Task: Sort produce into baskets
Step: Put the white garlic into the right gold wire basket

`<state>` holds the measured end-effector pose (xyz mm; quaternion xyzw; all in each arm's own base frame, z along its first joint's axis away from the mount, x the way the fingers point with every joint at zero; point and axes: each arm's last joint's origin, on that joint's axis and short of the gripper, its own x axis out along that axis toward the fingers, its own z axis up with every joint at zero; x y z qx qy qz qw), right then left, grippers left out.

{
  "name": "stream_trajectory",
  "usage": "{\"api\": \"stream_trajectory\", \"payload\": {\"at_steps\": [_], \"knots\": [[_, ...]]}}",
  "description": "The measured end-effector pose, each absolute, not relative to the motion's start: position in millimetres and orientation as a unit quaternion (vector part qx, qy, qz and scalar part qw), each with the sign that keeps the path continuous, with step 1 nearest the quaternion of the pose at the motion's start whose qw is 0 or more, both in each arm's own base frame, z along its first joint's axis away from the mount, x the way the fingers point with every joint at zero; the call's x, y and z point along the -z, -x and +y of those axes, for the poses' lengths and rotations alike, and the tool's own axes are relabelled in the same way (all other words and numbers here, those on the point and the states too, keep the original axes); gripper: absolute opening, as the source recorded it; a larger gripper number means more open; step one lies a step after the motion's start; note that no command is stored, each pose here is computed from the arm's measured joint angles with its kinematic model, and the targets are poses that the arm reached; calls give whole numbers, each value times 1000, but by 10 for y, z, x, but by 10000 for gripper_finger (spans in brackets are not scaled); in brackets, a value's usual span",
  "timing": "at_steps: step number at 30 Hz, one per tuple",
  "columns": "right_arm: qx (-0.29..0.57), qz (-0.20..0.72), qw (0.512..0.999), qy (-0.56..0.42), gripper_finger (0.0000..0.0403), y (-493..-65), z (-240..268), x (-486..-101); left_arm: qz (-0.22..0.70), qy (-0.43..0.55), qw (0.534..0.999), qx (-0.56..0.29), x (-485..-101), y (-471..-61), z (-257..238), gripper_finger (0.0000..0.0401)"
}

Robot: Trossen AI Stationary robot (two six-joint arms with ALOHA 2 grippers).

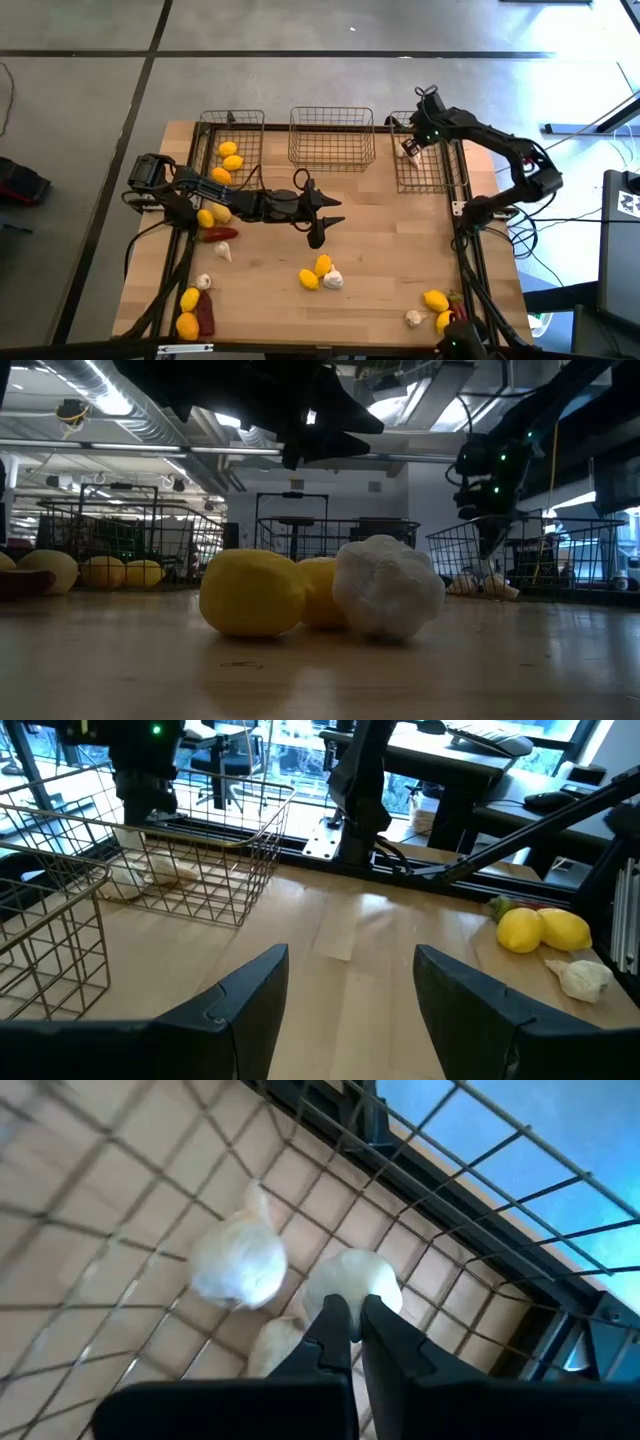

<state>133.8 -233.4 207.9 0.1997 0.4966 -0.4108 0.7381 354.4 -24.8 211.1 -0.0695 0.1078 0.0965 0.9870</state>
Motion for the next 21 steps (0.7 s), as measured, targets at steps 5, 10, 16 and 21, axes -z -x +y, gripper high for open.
{"api": "stream_trajectory", "payload": {"at_steps": [5,10,16,21], "knots": [[406,507,732,-206,10,-1377,-2401,-1948,108,69,987,-96,-2110,-3544,-249,212],[398,522,723,-215,10,-1400,-2428,-1840,108,69,987,-96,-2110,-3543,-249,212],[394,532,716,-221,10,-1411,-2447,-1769,108,69,987,-97,-2110,-3544,-248,212],[393,534,715,-223,25,-1413,-2450,-1752,108,69,987,-96,-2110,-3544,-249,212]]}}
